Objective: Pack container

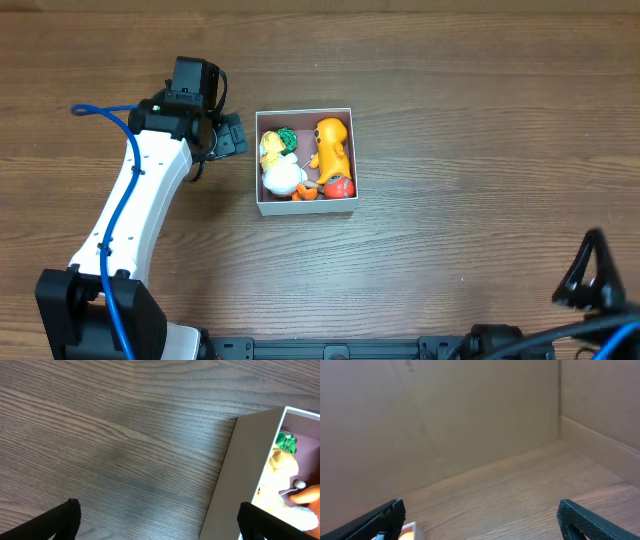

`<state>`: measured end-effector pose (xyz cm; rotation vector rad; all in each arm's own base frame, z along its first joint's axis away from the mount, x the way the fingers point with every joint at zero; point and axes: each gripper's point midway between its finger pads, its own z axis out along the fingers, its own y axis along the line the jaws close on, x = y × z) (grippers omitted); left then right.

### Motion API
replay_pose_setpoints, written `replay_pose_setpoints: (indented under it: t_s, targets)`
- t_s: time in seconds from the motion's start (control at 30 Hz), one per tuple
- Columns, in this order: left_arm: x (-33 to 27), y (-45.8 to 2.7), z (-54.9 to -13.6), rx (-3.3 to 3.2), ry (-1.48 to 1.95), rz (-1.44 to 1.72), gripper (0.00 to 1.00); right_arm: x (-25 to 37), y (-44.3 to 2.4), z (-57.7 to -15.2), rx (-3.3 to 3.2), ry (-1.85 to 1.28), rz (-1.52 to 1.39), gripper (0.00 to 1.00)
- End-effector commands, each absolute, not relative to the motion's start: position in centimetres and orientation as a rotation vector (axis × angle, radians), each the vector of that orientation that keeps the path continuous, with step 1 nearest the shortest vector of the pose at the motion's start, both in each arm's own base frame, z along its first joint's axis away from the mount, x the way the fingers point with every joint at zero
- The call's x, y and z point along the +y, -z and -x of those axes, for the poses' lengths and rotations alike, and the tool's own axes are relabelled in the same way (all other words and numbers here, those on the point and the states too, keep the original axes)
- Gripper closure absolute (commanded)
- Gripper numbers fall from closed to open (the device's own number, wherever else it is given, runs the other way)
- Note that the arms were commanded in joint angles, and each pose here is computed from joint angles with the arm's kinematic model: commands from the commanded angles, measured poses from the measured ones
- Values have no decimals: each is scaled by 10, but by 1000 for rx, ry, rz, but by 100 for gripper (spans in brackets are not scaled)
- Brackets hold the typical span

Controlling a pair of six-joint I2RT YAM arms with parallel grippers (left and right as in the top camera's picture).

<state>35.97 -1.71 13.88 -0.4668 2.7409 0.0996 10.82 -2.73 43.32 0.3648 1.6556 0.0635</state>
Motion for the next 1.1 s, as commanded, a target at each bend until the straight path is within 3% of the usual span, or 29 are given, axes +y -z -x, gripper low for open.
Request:
replay_pose_setpoints:
  t_s: [0.0,0.5,1.07]
  targets:
    - [-14,-156,-365,2688,-98,461,0,-11,-408,-111,1672,-147,-299,0]
    - [-14,-156,-365,2688,-98,462,0,17,-289,-187,1699,-303,-164,0]
    - [-14,-156,-365,2688,-98,462,0,17,-226,-231,1536,-307,-124,0]
